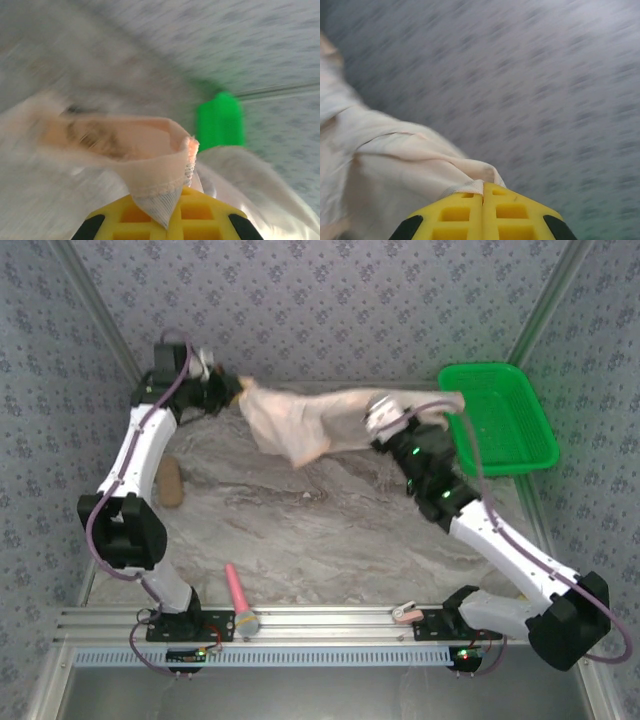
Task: Fold the inside-out t-shirt
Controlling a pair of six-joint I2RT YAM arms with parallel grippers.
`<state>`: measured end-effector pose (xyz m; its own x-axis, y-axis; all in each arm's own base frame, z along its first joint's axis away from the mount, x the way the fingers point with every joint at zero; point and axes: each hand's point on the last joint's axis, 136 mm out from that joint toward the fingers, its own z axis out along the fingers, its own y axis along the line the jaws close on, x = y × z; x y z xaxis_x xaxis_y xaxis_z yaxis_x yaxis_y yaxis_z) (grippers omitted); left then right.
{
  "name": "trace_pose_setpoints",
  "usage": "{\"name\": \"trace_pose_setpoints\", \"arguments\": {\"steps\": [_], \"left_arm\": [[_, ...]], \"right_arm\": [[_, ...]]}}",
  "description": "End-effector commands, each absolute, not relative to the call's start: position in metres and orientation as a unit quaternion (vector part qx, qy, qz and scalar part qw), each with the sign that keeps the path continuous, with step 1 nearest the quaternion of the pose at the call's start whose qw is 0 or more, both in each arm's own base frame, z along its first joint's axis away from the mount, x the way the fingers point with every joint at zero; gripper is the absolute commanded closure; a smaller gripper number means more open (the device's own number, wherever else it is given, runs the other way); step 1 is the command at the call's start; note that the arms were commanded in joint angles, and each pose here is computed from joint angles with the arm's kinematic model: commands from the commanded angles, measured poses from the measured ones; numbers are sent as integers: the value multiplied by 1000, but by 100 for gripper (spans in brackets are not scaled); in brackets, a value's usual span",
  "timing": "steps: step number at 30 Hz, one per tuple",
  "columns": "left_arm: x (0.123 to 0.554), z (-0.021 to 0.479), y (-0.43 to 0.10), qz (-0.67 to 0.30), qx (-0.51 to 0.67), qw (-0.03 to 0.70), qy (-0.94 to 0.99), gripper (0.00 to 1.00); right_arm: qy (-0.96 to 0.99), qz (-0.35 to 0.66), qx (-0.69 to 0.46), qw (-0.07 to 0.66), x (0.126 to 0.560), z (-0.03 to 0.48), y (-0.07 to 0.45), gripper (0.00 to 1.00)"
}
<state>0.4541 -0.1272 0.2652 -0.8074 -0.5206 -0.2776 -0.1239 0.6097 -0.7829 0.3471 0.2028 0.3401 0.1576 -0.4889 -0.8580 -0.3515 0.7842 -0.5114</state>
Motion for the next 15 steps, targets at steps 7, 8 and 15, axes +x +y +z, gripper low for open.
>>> {"name": "trace_pose_setpoints", "arguments": {"steps": [7,8,15], "left_arm": [[388,67,-104,-337,-233,46,911,56],[381,59,-100,-320,-236,41,916,52],[335,49,-63,-190,-272,44,942,34]], "right_arm": [[828,35,-357,432,265,130,209,54],[849,38,-317,422,270,130,197,50],[952,118,-36,280,290,119,129,43]]}}
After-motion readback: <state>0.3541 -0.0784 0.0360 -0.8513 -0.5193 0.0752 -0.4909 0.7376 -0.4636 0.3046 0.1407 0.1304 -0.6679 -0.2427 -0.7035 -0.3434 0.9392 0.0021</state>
